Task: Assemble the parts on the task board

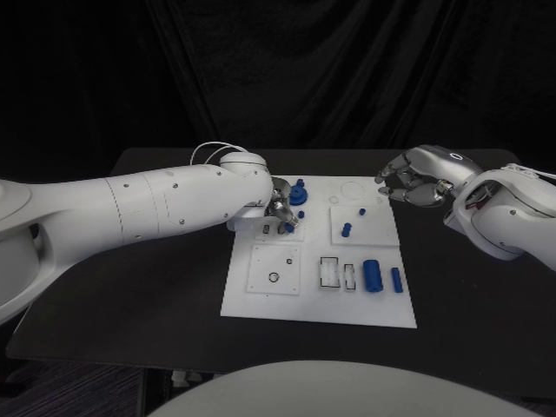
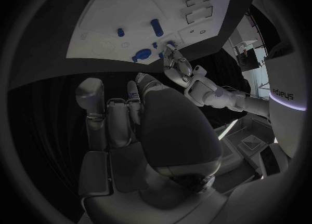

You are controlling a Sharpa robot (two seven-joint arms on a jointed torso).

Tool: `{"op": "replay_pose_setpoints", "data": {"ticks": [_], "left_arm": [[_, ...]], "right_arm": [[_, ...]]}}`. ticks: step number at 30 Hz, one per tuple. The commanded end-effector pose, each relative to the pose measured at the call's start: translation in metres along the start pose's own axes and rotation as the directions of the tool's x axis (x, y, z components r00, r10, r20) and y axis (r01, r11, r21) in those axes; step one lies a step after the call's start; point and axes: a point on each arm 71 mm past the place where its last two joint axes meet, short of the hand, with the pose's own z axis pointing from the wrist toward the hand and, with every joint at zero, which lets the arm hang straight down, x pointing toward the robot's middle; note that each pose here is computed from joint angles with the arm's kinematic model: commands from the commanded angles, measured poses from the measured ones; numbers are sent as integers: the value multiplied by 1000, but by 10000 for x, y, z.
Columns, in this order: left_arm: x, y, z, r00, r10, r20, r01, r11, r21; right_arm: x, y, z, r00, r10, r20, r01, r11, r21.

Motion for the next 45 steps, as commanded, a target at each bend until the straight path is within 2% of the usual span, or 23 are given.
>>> {"op": "replay_pose_setpoints", "data": {"ticks": [1, 24, 37, 45], "left_arm": [[6, 5, -5, 1000, -6, 8, 6, 1000, 15], [-7, 223, -75, 997, -52, 57, 52, 999, -4], [17, 255, -93, 994, -75, 85, 75, 997, 6], [54, 260, -88, 994, -78, 81, 78, 997, 4]], "right_arm": [[16, -26, -6, 1000, -1, -13, 1, 1000, 27], [42, -54, -22, 1000, 0, -31, 1, 999, 40], [52, -59, -23, 999, 0, -38, 1, 999, 45], [57, -63, -26, 999, 0, -44, 2, 999, 50]]}}
